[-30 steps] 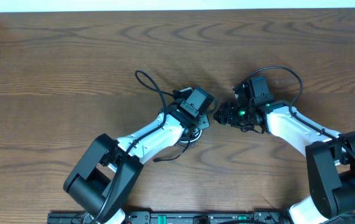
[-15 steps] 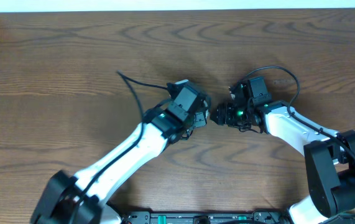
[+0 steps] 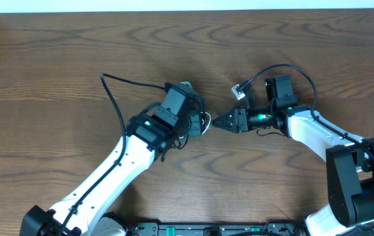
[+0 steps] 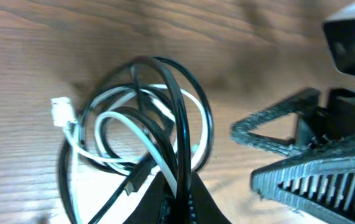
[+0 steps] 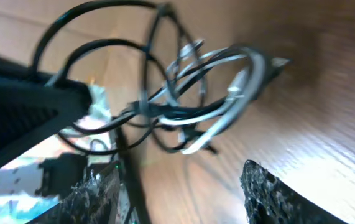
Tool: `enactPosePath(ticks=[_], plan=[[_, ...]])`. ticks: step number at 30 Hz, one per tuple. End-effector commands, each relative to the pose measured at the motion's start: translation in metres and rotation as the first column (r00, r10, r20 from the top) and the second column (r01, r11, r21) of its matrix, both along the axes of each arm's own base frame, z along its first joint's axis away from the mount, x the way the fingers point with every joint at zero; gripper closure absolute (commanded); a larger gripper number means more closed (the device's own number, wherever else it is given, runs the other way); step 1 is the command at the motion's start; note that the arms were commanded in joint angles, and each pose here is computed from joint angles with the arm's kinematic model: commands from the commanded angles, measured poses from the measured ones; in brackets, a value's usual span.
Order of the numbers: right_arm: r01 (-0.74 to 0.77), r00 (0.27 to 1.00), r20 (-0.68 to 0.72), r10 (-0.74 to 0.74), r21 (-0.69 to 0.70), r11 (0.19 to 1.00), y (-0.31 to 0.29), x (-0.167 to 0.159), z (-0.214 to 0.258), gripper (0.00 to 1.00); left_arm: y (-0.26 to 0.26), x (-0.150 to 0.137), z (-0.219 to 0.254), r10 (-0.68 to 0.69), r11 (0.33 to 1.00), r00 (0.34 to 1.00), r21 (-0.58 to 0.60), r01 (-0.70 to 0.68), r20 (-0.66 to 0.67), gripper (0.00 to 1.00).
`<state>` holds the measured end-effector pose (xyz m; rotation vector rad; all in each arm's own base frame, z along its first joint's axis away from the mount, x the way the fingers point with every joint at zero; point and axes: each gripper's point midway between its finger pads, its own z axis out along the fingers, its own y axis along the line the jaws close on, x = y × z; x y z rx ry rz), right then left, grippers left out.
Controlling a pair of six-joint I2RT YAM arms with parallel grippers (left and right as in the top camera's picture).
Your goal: Untangle cables
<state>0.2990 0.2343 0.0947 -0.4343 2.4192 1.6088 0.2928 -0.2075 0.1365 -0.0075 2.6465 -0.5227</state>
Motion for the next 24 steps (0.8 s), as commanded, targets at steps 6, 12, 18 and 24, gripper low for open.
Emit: enactPosePath(ticks=[6,12,18,24], plan=[[0.037,0.999,-0.002,-0.037,-0.155,0.987,0.014,-0.002,-0.026,0.40,-0.051,-0.035,0.040,-0.398,0.859,0.917,-0.341,0.380,0.021,0.93],[0.272,0.953,0.015,-0.304,-0.493,0.827,-0.021,0.017,-0.074,0.38,-0.059,-0.045,0.049,-0.462,0.804,0.886,-0.401,0.439,0.043,0.92],[0.410,0.853,0.078,-0.516,-0.711,0.571,-0.075,0.019,-0.101,0.31,-0.046,-0.036,0.063,-0.418,0.819,0.904,-0.395,0.416,0.086,0.93],[0.420,0.833,0.068,-0.549,-0.724,0.547,-0.086,0.020,-0.103,0.29,0.027,-0.005,0.067,-0.085,0.960,0.995,-0.264,0.097,0.059,0.93]])
